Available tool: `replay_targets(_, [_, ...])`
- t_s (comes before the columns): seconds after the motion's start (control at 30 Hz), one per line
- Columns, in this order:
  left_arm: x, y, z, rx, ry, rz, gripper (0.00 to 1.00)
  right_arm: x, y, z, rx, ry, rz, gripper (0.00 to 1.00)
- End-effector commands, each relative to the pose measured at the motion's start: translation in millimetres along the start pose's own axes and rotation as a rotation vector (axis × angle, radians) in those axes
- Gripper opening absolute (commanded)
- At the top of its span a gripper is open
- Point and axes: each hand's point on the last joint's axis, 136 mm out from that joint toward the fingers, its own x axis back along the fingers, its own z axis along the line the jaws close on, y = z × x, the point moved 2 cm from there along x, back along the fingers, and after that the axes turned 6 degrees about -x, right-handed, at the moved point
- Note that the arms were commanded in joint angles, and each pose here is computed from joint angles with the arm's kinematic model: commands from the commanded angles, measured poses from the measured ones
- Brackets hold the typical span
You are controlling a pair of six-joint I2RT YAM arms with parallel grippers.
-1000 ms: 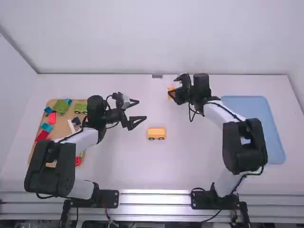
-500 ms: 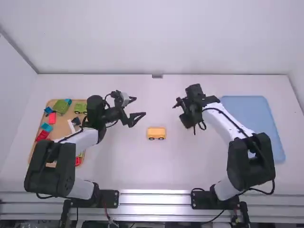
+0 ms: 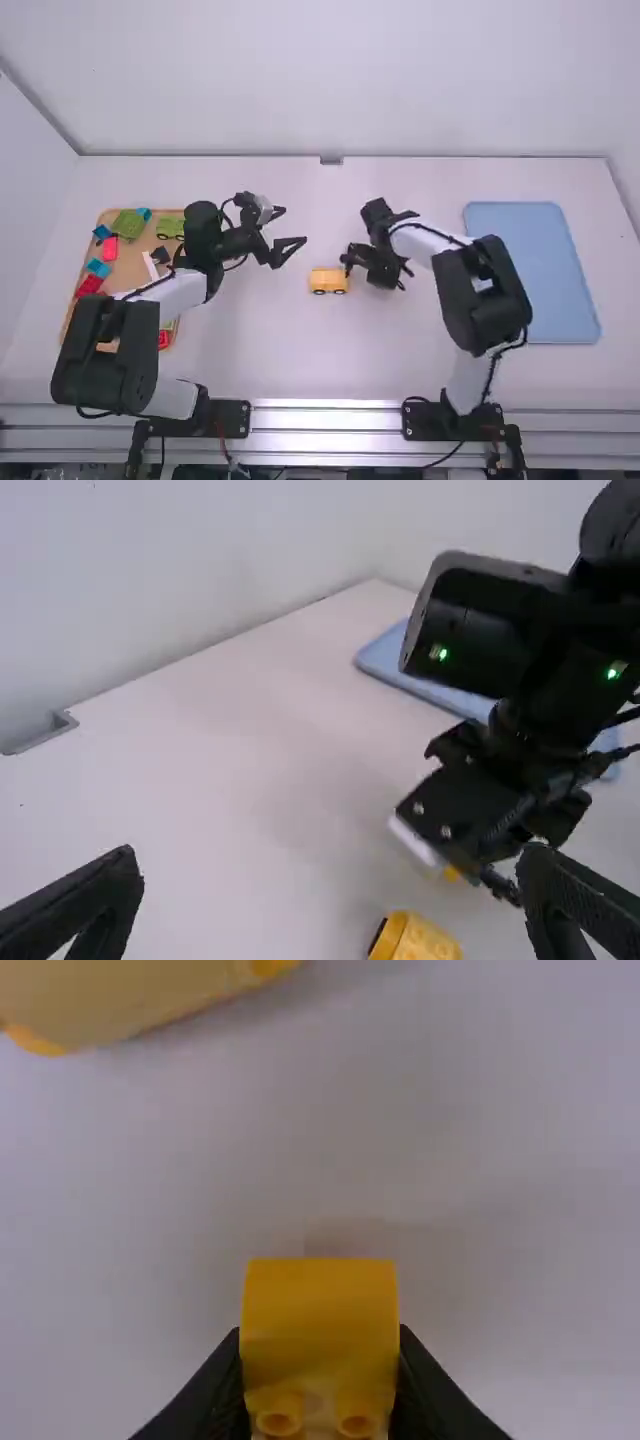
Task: Assemble lego blocks to make yellow taxi
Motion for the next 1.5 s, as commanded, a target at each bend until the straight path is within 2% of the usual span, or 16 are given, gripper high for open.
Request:
replay_targets(0.0, [-0.2,-2.0,-1.9,-0.004,-0.008,0.001,0.99,-5.1,1.2,-3.8,0.124,-0.022,0.028,0.05])
replay_targets(0.13, [-0.3,-2.4,-1.4,-0.003,-0.005,0.002,0.99,-5.8,5.0,-7.3,0.135,-0.036,0.011,0.07])
replay_targets(0.27, [-0.2,-2.3,-1.5,-0.003,-0.005,0.002,0.99,-5.8,5.1,-6.2,0.152,-0.03,0.009,0.16])
replay_targets(0.33, [-0.2,-2.9,-1.6,0.0,-0.006,0.004,0.99,-5.6,5.4,-6.5,0.152,-0.031,0.009,0.27])
replay_targets(0.4, [-0.3,-3.2,-1.8,0.002,-0.007,0.005,0.99,-4.5,5.9,-7.8,0.148,-0.036,0.01,0.46])
replay_targets(0.47, [-0.2,-4.3,-1.9,0.007,-0.007,0.009,0.99,-0.5,7.1,-9.1,0.114,-0.036,0.008,0.7])
replay_targets(0.57, [-0.2,-4.6,-2.5,0.01,-0.011,0.01,0.99,8.2,6.8,-8.3,0.081,-0.019,0.02,0.75])
replay_targets(0.63, [-0.2,-5.1,-2.5,0.012,-0.01,0.012,0.99,20.0,9.7,-8.0,0.061,0.004,0.019,0.95])
replay_targets(0.67, [-0.2,-5.5,-2.5,0.013,-0.01,0.013,0.99,26.2,11.7,-8.0,0.061,0.016,0.017,0.98])
replay_targets(0.8, [-0.2,-6.4,-2.6,0.018,-0.01,0.016,0.99,56.2,25.7,-11.9,0.06,0.048,-0.021,0.98])
replay_targets(0.97, [-0.2,-5.8,-2.2,0.015,-0.008,0.015,0.99,108.5,49.8,-21.9,0.058,0.064,-0.121,0.98])
replay_targets(1.17, [-0.2,-5.7,-2.1,0.014,-0.008,0.014,0.99,134.3,58.3,-38.6,-0.009,0.051,-0.235,0.98])
replay_targets(1.3, [0.0,-6.5,5.6,0.009,0.043,0.022,0.99,142.9,49.2,-55.3,-0.134,0.019,-0.265,0.98])
replay_targets(1.47, [2.4,-10.2,26.2,0.006,0.179,0.049,0.99,149.4,37.8,-48.3,-0.129,0.083,-0.309,0.98])
